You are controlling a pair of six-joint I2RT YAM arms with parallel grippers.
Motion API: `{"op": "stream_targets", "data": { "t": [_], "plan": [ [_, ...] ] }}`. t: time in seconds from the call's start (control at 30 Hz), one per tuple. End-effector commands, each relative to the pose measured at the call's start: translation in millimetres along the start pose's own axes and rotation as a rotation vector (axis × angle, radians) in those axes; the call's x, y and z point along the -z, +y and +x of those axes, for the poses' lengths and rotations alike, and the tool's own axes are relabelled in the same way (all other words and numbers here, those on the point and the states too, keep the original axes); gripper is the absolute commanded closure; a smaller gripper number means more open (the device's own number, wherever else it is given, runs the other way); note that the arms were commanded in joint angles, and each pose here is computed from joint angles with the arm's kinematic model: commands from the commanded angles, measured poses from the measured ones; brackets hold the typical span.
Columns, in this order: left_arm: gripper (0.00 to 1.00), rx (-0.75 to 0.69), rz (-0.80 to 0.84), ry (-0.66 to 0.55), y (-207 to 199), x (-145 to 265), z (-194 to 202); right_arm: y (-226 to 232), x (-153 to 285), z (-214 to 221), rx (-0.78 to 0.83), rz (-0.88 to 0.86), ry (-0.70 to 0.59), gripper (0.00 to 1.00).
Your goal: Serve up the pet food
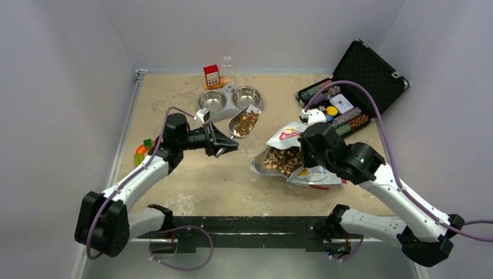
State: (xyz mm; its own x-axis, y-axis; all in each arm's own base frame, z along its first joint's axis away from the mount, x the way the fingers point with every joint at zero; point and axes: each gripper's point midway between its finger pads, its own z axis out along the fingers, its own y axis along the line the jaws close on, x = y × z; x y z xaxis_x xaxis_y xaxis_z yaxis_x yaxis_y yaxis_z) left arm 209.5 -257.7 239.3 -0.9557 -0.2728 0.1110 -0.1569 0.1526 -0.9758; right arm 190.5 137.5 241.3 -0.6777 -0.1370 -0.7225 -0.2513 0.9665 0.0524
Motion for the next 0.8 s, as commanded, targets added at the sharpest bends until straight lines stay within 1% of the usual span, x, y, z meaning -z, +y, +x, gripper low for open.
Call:
{"op": "stream_targets", "data": {
  "t": [0.0,0.13,0.2,0.3,0.53,0.77],
  "plan": [
    [1.00,-0.088,0.078,-0.095,-32,2,-48,-6,9,-11,0.009,-0.003,-0.061,1.00],
    [1.00,-0.038,0.051,-0.197,-22,11,-99,-3,9,-12,0.022,-0.019,-0.060,1.00],
    [1.00,-0.007,0.033,-0.265,-17,23,-127,1,9,-15,0.032,-0.035,-0.064,1.00],
    [1.00,0.019,-0.001,-0.330,-10,37,-156,4,8,-19,0.051,-0.044,-0.067,1.00],
    [1.00,0.090,-0.097,-0.353,14,45,-190,14,6,-30,0.088,-0.074,-0.073,1.00],
    [1.00,0.203,-0.199,-0.331,41,40,-200,26,-1,-35,0.093,-0.112,-0.067,1.00]
  ]
}}
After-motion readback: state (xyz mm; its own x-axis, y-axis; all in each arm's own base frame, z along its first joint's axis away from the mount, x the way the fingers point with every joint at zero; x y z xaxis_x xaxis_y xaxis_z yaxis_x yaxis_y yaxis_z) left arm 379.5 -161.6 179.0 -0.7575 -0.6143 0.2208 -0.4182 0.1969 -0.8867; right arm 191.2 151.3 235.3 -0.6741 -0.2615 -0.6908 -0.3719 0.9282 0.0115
